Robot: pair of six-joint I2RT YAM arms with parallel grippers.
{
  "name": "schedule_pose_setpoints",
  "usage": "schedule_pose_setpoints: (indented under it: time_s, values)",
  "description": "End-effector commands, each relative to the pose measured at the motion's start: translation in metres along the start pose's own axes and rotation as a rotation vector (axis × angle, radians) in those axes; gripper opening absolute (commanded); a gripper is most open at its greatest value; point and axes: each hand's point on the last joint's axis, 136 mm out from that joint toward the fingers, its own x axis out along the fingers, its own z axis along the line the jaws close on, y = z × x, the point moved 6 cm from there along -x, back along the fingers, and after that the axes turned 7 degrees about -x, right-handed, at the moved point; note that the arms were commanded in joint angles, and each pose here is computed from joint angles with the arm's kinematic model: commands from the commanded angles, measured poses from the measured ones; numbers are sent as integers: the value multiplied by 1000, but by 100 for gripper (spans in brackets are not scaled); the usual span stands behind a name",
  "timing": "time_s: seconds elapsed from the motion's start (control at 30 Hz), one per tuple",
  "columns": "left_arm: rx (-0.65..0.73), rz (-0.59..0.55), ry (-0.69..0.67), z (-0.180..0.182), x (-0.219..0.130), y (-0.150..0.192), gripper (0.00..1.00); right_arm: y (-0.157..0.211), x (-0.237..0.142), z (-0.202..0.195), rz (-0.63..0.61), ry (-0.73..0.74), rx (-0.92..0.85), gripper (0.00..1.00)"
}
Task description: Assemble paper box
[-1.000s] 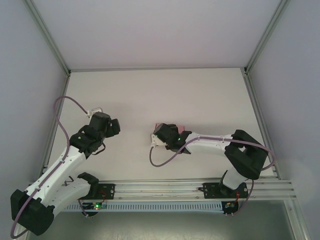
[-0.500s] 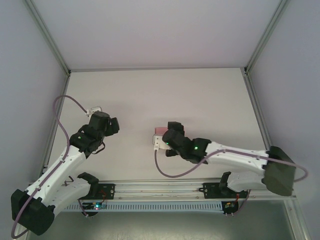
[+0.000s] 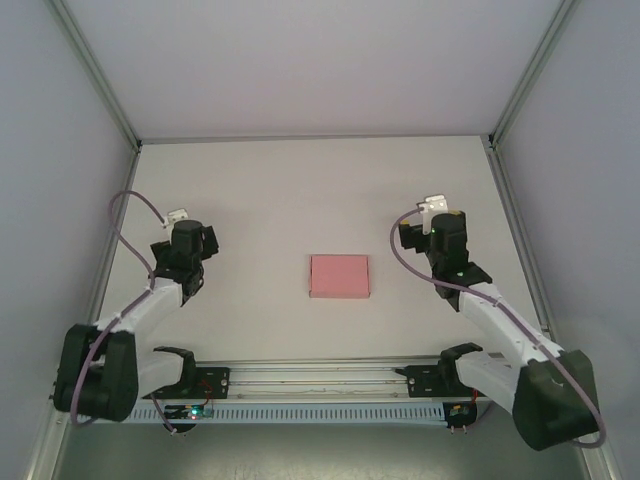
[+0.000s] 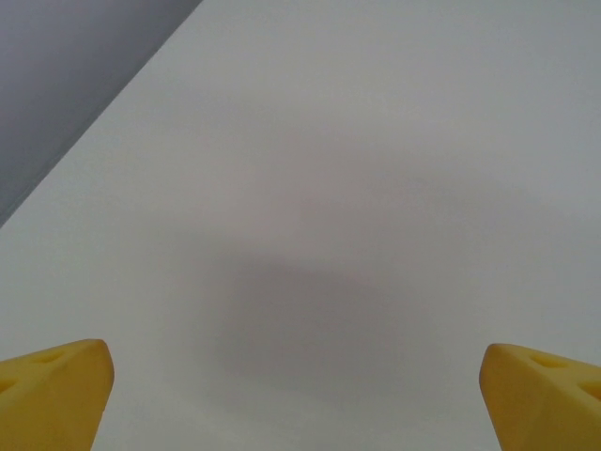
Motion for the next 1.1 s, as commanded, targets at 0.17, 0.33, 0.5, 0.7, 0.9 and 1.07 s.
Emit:
schedule_pose_setpoints:
  time_s: [0.17,0.33,0.5,0.7,0.9,1.07]
  values:
    - [120,-159,293,-36,21,-15,100,21,24,7,-269,76,1,98]
    - [92,-275,325,-28,36,2,100,25,44,-1,-239,73,44,98]
    - [101,-189,440,-33,45,1,100,33,60,-22,-335,-80,218,98]
    - [108,-157,401,-34,47,0,100,43,64,-30,-194,23,224,98]
    - [111,-151,399,-34,47,0,100,39,63,-25,-200,53,188,98]
    - [111,-156,399,-34,47,0,100,39,63,-25,-203,52,190,98]
